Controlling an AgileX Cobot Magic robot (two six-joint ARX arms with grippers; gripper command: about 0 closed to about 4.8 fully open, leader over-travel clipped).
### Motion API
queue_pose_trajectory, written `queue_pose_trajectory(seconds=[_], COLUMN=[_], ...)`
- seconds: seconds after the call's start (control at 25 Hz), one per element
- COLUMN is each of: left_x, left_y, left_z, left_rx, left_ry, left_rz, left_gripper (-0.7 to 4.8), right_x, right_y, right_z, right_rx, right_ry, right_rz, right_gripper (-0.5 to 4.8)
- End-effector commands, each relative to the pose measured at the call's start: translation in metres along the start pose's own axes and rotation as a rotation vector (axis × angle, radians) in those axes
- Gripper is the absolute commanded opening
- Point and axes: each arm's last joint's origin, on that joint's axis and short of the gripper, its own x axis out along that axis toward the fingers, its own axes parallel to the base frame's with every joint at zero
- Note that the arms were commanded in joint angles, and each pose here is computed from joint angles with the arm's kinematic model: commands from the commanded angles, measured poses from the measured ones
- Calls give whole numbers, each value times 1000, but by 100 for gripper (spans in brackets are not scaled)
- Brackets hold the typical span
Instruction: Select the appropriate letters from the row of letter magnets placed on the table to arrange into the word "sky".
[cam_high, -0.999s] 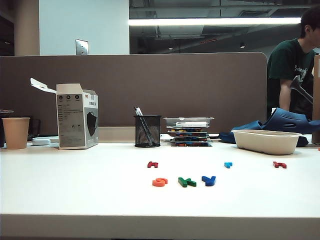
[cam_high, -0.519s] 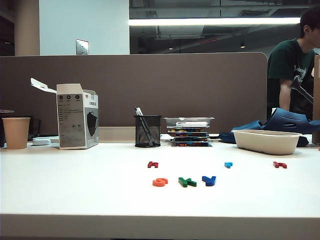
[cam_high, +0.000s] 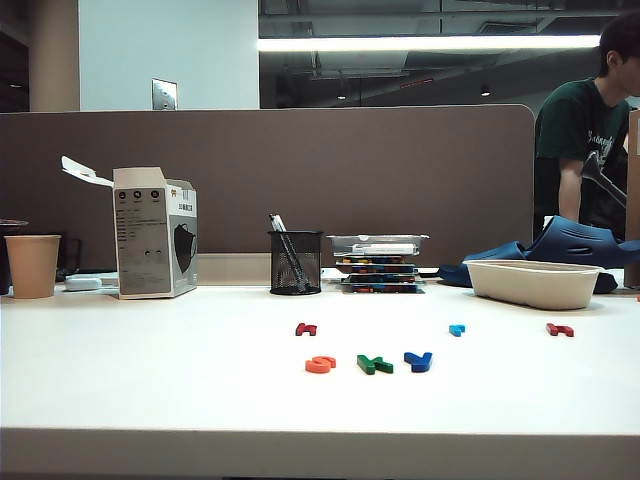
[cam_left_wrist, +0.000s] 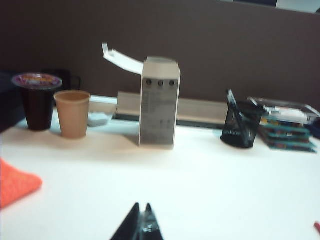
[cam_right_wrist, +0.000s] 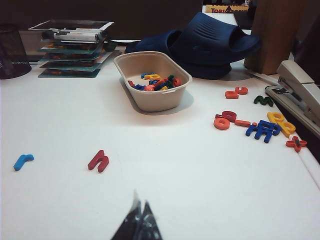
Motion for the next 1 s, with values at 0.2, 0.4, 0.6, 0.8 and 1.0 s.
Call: queue_pose_trajectory(seconds=[0.2, 0.4, 0.6, 0.8, 1.0], left_x=[0, 0, 0, 0, 0], left_y=[0, 0, 0, 0, 0], left_z=[-5, -3, -3, -3, -3], left_rx=[-67, -66, -66, -66, -66], left_ry=[51, 36, 37, 36, 36], left_rz=[-1, -3, -3, -3, -3], left_gripper=[-5, -5, -5, -5, -5], right_x=[0, 0, 0, 0, 0], right_y=[0, 0, 0, 0, 0], right_z=[2, 2, 2, 2, 2], right_rx=[-5, -4, -4, -4, -4], right_ry=[-14, -14, -14, -14, -13], right_rz=[-1, -1, -1, -1, -1], right_gripper=[0, 0, 0, 0, 0])
